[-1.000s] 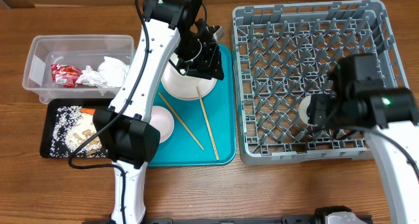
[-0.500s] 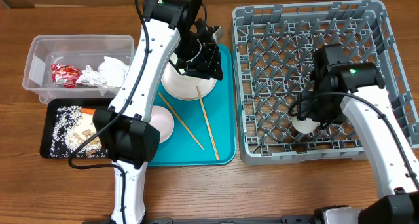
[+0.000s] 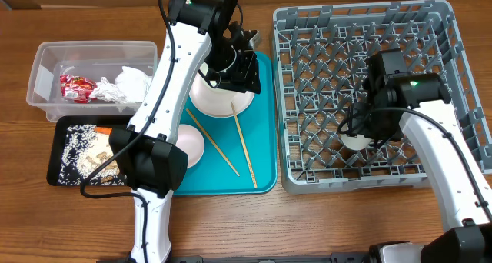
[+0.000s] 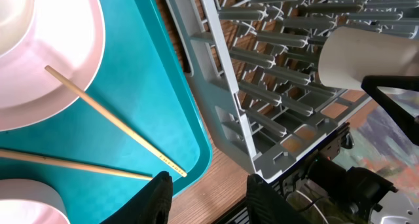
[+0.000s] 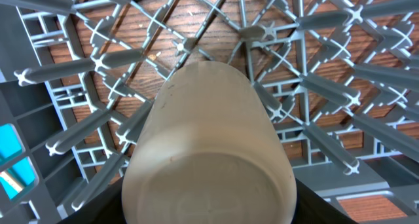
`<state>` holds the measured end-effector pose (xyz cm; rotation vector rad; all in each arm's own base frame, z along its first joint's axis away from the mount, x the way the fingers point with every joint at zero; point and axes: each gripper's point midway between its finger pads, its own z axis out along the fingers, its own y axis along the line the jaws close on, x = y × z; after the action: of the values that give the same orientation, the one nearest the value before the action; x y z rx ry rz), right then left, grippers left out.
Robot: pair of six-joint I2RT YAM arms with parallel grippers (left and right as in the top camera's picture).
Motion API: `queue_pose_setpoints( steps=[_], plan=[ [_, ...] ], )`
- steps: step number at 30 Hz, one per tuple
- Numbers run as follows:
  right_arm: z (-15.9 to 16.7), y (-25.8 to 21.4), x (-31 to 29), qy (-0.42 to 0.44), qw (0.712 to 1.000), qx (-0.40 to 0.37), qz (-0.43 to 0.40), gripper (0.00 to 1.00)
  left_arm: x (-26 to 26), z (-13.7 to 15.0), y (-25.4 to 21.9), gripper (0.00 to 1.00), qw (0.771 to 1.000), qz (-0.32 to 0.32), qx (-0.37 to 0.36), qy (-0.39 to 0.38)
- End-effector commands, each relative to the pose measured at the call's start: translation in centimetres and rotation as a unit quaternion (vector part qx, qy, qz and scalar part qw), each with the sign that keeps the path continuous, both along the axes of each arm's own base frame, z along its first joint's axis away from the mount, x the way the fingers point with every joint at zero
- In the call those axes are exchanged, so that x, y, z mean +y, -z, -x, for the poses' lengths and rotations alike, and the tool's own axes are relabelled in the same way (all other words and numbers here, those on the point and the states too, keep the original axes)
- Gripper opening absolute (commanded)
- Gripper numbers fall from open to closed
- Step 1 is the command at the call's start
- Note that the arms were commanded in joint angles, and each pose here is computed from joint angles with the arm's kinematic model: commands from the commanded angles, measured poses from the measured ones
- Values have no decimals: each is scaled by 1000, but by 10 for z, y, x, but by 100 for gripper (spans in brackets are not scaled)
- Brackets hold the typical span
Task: Sort waste into correct bins and load items into the dishwasher
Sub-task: 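Lower the white cup upside down into the rack and release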
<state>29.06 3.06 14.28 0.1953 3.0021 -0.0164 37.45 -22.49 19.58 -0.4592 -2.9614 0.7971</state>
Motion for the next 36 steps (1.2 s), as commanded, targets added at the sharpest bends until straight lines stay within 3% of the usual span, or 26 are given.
queue_pose_setpoints(
  steps=[1, 5, 7, 11, 15, 18, 25, 36],
  plan=[
    [6, 12, 2, 2, 1000, 16, -1, 26, 5, -1, -14, 39, 1000, -4, -21, -9],
    [14, 19, 1, 3, 1000, 30, -1, 28, 6, -1, -13, 40, 1000, -7, -20, -9],
    [13, 18, 1, 2, 1000, 28, -1, 34, 6, -1, -13, 42, 1000, -7, -20, -9],
    [10, 14, 2, 2, 1000, 22, -2, 61, 6, 0, -13, 51, 1000, -8, -18, -9],
    [5, 6, 2, 2, 1000, 12, -3, 82, 7, 2, -13, 54, 1000, -9, -15, -9],
    [2, -1, 3, 0, 1000, 6, -4, 91, 7, 2, -13, 58, 1000, -9, -15, -9],
    [-2, -29, 6, -5, 1000, -6, -14, 93, 15, -3, -12, 56, 1000, -15, -16, -21],
    [8, -52, 60, -44, 984, 7, -170, 93, 101, -38, -1, 57, 983, -97, -17, -155]
  ],
)
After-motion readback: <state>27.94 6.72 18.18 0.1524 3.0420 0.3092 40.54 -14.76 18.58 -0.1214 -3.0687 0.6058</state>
